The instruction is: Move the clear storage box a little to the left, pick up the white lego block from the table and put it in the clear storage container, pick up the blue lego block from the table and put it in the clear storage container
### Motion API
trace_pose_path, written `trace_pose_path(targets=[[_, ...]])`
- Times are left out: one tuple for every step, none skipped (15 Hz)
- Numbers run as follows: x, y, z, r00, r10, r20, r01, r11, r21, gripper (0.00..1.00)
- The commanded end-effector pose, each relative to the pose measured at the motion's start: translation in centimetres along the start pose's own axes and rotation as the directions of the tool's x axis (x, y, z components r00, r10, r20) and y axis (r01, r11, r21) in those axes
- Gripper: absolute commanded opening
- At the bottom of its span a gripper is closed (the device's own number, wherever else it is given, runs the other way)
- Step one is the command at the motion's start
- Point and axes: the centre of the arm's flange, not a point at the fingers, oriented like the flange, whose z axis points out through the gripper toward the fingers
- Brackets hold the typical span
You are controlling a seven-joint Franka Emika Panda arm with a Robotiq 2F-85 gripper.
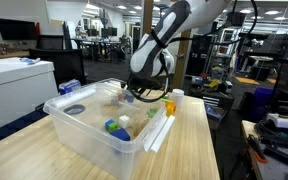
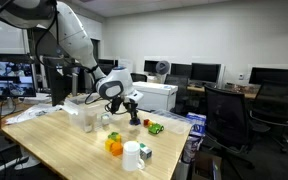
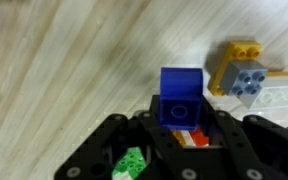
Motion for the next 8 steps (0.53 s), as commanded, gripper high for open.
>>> trace_pose_path(targets=[[0.2, 0.6, -5.5, 0.999, 0.005, -0.036, -0.002, 0.997, 0.072, 0.13], [0.4, 0.3, -6.8, 0.999, 0.003, -0.052, 0.002, 0.996, 0.089, 0.13], [0.6, -0.1, -7.9, 0.998, -0.003, -0.067, 0.01, 0.994, 0.105, 0.13], [0.5, -0.5, -9.0, 0.997, -0.013, -0.081, 0.022, 0.992, 0.121, 0.13], [0.3, -1.2, -10.0, 0.996, -0.031, -0.084, 0.042, 0.99, 0.135, 0.13], [-0.4, -1.8, -10.4, 0.996, -0.053, -0.075, 0.063, 0.988, 0.141, 0.13], [-1.6, -2.7, -11.0, 0.995, -0.078, -0.066, 0.087, 0.985, 0.149, 0.13], [-3.7, -4.0, -11.5, 0.992, -0.119, -0.046, 0.125, 0.98, 0.157, 0.13]])
